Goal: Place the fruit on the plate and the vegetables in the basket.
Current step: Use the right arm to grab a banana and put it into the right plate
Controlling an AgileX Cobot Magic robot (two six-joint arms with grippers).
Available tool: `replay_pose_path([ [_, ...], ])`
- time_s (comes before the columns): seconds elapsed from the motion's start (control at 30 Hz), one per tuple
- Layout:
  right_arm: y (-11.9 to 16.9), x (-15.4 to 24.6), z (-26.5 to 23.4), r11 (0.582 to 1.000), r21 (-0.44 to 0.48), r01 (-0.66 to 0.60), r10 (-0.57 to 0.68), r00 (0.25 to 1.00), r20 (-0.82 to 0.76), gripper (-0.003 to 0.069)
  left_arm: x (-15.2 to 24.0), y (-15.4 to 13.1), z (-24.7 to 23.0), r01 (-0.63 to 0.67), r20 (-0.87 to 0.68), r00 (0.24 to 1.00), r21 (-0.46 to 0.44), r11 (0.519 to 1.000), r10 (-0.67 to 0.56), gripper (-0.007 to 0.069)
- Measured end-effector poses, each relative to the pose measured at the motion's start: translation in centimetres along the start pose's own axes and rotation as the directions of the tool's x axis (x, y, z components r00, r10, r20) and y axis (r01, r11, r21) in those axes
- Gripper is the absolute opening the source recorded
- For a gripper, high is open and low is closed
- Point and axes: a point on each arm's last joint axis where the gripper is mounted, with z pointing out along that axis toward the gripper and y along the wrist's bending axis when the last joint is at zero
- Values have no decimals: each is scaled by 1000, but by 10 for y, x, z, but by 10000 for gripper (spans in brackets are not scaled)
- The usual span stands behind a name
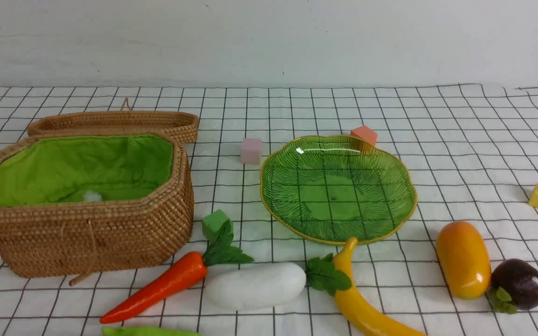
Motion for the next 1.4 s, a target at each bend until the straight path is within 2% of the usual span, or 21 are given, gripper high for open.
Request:
replay_pose_path([
  [0.77, 0, 0, 0, 1000, 1, 1, -1, 1000, 0, 238, 0, 0, 0, 0, 0, 1000, 0, 1000, 0, 239],
  [1.1, -4, 0, 0, 994, 39, 97, -97, 995, -3, 238, 0, 0, 0, 0, 0, 1000, 0, 1000, 0, 239],
  [1.4, -4, 0, 0, 993, 43, 107, -107, 994, -3, 238, 0, 0, 0, 0, 0, 1000, 0, 1000, 0, 239],
])
